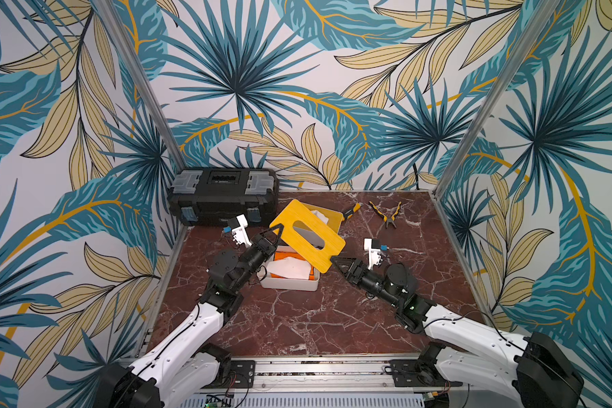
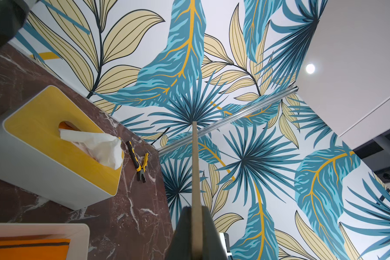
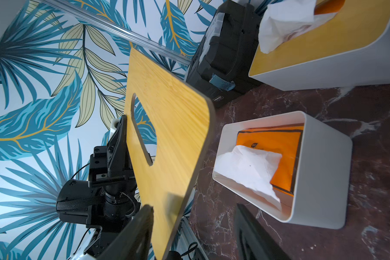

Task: Put the tissue paper into the tissue box
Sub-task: Close the box lid on the tissue box.

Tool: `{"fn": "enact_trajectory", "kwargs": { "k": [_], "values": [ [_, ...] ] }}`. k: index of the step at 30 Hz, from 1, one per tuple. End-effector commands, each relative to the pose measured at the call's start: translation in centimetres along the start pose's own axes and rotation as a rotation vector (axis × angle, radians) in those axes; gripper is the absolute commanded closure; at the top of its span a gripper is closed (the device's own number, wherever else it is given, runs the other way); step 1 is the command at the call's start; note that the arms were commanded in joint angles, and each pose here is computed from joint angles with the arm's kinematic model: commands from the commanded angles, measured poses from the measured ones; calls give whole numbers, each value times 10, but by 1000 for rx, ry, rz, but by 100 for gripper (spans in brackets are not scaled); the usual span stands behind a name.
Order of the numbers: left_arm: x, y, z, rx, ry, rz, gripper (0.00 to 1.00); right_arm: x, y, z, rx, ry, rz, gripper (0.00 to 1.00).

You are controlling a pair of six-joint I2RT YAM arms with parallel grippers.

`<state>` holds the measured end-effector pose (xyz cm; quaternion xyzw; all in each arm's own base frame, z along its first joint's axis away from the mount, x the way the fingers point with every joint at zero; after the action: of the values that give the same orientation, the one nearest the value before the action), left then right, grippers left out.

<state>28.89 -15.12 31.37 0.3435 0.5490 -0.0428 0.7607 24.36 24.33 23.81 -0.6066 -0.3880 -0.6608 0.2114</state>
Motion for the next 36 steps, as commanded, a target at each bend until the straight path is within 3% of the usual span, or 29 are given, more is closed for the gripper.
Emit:
{"fn": "enact_trajectory", "kwargs": {
  "k": [1,10,15,23,27,32,36],
  "values": [
    [-5,4,-5,-29,-39,-25,100,25,-1,7,7,148,56,42],
    [2,-3,-10,-20,-50,-72,100,42,-2,8,6,277,79,61],
    [2,-6,-11,-4,-59,-78,100,44,1,6,-16,268,67,67],
    [7,-13,-12,32,-46,-66,100,41,1,8,-12,245,71,87],
    [10,-17,-13,66,-12,11,73,32,1,10,-12,169,59,100],
    [13,-15,-23,110,123,234,39,28,-1,17,56,41,1,100],
    [17,0,-41,109,294,458,6,28,3,30,162,-5,9,100]
  ]
}}
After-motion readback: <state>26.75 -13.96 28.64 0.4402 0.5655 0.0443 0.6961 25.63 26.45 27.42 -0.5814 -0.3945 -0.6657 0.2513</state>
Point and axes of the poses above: each gripper's point midway between its finger pads, its own z axis out along the fingers, its own x axis along the line the jaws close on, y = z × x, the point moved 3 cm from there along -z, back along the fingers, and after that the axes turned 7 degrees about z, right-handed, at the moved point
